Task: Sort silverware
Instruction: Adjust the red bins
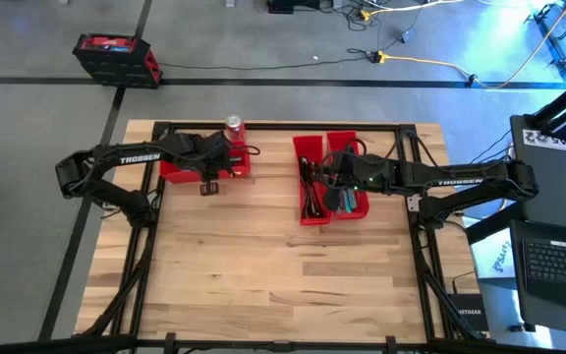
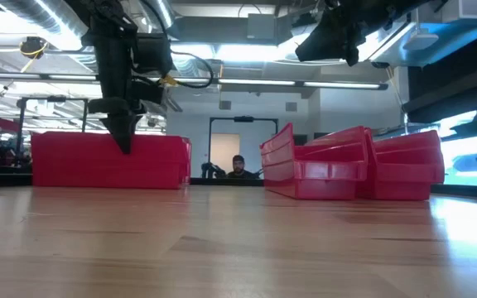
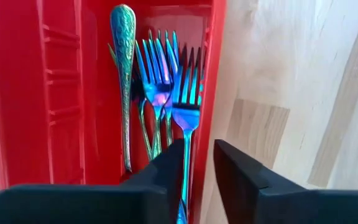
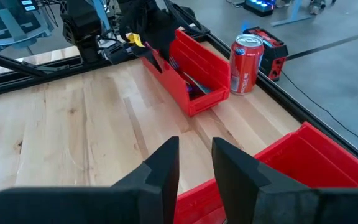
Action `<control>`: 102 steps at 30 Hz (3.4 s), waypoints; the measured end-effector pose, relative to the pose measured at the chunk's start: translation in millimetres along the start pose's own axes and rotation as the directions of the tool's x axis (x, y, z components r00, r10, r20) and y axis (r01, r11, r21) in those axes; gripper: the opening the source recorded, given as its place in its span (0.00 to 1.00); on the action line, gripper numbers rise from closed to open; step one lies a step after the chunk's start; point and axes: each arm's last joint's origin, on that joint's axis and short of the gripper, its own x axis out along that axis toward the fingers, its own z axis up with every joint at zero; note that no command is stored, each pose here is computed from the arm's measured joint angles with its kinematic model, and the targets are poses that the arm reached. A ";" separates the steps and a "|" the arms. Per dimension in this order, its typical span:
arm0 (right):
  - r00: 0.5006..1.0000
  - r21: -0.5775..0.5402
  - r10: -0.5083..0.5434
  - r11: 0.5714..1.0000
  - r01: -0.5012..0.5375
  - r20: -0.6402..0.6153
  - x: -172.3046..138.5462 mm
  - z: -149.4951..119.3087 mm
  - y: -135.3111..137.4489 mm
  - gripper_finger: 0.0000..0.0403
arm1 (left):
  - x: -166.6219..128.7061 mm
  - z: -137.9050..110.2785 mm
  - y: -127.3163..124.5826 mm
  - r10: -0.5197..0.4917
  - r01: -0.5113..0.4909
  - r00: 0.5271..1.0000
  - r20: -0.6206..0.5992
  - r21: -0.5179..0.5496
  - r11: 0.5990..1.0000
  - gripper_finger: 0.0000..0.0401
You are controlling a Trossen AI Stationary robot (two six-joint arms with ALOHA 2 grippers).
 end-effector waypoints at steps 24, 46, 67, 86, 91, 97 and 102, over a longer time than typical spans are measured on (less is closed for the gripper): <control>1.000 -0.002 0.000 1.000 0.000 0.000 0.0 0.0 0.0 0.20 | 23.5 5.5 -1.1 -0.003 0.007 0.997 -0.079 0.058 0.998 0.48; 0.990 0.144 0.072 0.986 -0.090 0.120 -8.1 29.9 6.0 0.20 | 23.3 7.3 -3.0 -0.032 0.032 0.998 -0.056 -0.004 0.999 0.01; 0.953 0.158 0.130 0.971 -0.178 0.273 -18.5 59.3 10.7 0.20 | 13.5 18.7 -50.0 -0.139 0.142 0.990 -0.030 0.247 0.958 0.00; 0.918 0.116 0.073 0.985 -0.127 0.390 -37.3 95.3 11.3 0.20 | 3.3 20.9 -86.9 -0.181 0.161 0.982 -0.049 0.714 0.681 0.00; 0.918 0.114 0.077 0.985 -0.131 0.388 -37.2 95.1 11.5 0.20 | 3.4 21.6 -85.8 -0.146 0.125 0.988 -0.043 0.777 0.617 0.00; 0.917 0.105 0.109 0.981 -0.160 0.383 -37.2 94.9 12.4 0.20 | 4.2 25.1 -84.8 -0.115 0.064 0.993 -0.006 0.862 0.502 0.00; 0.925 0.097 0.127 0.980 -0.172 0.358 -36.5 92.7 13.0 0.20 | 4.4 29.6 -82.4 -0.114 0.017 0.993 0.036 0.901 0.434 0.00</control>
